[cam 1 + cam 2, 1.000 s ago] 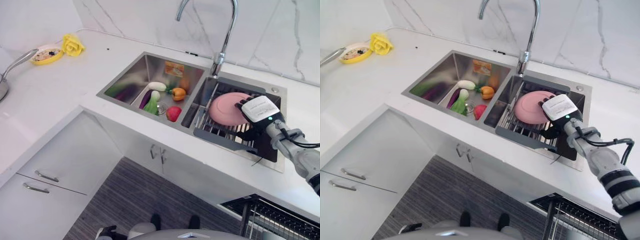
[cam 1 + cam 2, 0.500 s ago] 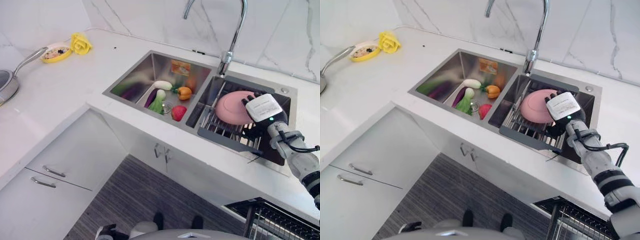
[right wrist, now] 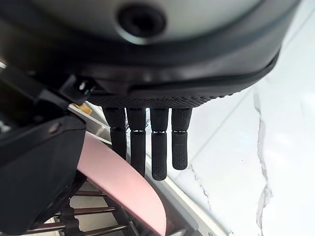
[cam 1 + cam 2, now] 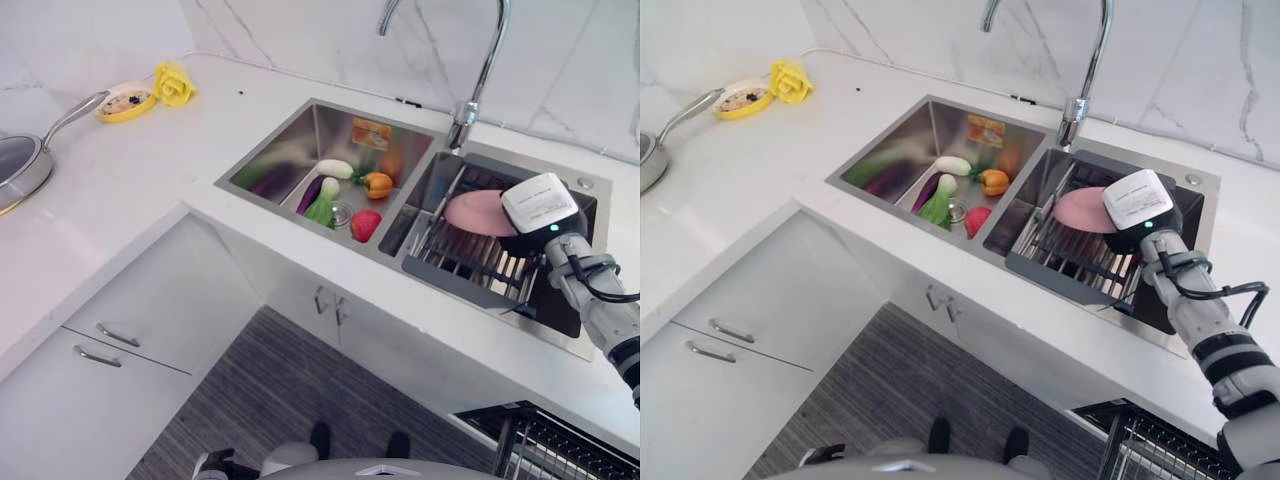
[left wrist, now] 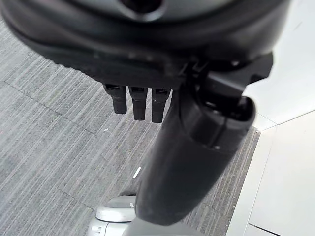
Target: Place the dishes in the dishwasher.
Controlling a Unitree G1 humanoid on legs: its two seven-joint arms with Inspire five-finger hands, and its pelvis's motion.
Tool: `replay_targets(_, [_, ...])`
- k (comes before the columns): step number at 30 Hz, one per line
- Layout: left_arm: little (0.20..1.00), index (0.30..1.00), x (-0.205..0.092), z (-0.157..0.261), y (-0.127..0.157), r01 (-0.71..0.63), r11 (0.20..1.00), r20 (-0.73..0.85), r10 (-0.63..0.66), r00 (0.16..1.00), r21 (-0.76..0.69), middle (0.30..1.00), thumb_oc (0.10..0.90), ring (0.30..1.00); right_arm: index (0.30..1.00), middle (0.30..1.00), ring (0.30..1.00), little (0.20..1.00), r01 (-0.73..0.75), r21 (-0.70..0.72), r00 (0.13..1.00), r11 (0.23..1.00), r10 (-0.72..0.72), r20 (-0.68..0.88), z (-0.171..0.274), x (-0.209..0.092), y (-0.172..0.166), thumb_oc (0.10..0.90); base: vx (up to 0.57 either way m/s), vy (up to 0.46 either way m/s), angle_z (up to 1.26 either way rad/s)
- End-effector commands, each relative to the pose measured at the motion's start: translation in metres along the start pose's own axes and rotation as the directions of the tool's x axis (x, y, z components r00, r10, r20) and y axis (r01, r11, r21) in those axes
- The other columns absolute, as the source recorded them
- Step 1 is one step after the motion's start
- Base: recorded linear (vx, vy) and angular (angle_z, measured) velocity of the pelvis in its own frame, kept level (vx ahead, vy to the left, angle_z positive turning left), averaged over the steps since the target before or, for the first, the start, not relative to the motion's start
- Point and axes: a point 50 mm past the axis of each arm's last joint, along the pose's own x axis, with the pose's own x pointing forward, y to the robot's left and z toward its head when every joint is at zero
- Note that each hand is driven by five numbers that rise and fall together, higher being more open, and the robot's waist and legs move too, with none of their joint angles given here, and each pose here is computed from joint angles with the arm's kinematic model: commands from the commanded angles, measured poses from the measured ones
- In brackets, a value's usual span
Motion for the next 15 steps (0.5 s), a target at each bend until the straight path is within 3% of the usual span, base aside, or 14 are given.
replay_targets(1, [0.9, 0.9, 0.004, 0.01, 0.018, -0.056, 0.996, 0.028, 0.054, 0.998, 0.068, 0.9, 0.8, 0.9, 0.3, 0.3, 0.3, 0.3, 0.181, -0.022, 0.982, 0.983, -0.182, -0.046, -0.018, 0.019, -0.041, 0.4, 0.0, 0.0, 0.0])
replay_targets(6, [0.9, 0.9, 0.004, 0.01, 0.018, -0.06, 0.996, 0.026, 0.058, 0.998, 0.072, 0.9, 0.8, 0.9, 0.3, 0.3, 0.3, 0.3, 0.291, 0.046, 0.954, 0.956, -0.286, -0.092, -0.023, 0.015, -0.057, 0.4, 0.0, 0.0, 0.0])
replay_targets(9, [0.9, 0.9, 0.004, 0.012, 0.017, -0.068, 0.996, 0.033, 0.066, 0.997, 0.063, 0.9, 0.8, 0.9, 0.3, 0.3, 0.3, 0.3, 0.409, 0.164, 0.9, 0.897, -0.368, -0.234, -0.032, 0.005, -0.066, 0.4, 0.0, 0.0, 0.0])
replay_targets(11, [0.9, 0.9, 0.004, 0.013, 0.017, -0.074, 0.996, 0.036, 0.072, 0.997, 0.057, 0.9, 0.8, 0.9, 0.3, 0.3, 0.3, 0.3, 0.487, 0.254, 0.855, 0.835, -0.397, -0.335, -0.033, 0.001, -0.07, 0.4, 0.0, 0.003, -0.02])
replay_targets(15, [0.9, 0.9, 0.004, 0.014, 0.017, -0.087, 0.995, 0.038, 0.085, 0.996, 0.047, 0.9, 0.8, 0.9, 0.3, 0.3, 0.3, 0.3, 0.645, 0.44, 0.748, 0.624, -0.399, -0.53, -0.032, -0.009, -0.076, 0.4, 0.0, 0.002, -0.02])
